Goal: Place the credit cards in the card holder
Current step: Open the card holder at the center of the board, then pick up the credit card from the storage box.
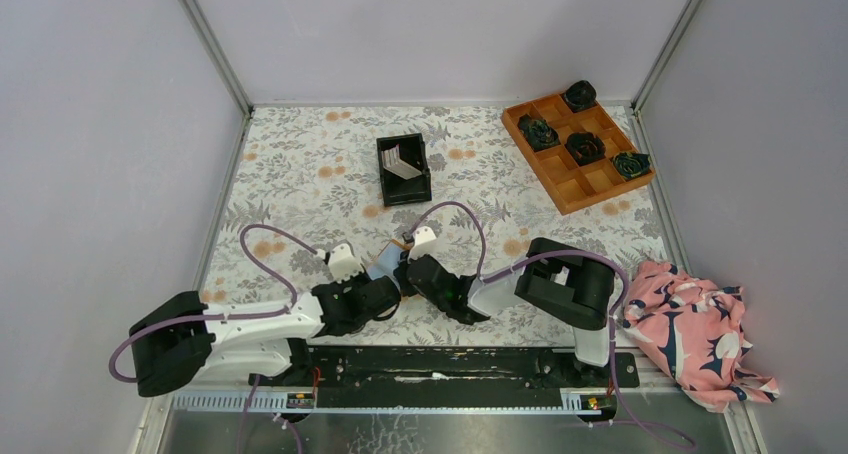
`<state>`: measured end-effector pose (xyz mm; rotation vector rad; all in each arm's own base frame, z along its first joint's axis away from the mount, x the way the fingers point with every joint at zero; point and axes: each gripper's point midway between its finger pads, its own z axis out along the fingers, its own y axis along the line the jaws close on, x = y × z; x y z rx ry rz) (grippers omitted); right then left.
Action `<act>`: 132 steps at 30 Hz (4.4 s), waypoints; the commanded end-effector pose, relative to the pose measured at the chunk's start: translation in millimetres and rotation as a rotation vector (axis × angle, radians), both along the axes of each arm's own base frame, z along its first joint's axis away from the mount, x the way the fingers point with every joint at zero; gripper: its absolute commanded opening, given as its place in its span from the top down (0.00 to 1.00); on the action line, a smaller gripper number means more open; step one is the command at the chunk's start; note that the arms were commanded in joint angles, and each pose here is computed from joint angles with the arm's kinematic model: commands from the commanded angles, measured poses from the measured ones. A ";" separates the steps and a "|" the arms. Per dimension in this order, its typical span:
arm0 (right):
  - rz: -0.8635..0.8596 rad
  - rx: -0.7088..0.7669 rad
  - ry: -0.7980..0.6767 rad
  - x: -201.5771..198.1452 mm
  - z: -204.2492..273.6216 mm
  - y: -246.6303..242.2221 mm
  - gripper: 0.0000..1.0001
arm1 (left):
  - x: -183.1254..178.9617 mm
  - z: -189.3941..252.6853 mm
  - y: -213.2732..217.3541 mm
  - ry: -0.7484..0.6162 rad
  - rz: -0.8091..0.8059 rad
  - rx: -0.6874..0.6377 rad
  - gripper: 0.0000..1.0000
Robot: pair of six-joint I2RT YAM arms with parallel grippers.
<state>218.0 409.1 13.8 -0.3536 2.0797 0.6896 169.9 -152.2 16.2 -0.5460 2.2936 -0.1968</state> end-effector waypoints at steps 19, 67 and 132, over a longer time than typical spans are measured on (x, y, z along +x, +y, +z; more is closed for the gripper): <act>-0.136 -0.212 0.176 34.5 -63.1 -73.6 1.00 | 23.4 -19.8 -10.4 0.040 0.028 0.122 0.90; -0.237 -0.165 0.234 56.3 -55.5 -107.7 1.00 | 83.6 -34.5 -12.1 0.048 0.053 0.087 0.95; -0.058 -0.198 0.000 291.1 122.1 -7.5 0.38 | 208.8 79.1 25.7 -0.276 0.141 -0.126 0.20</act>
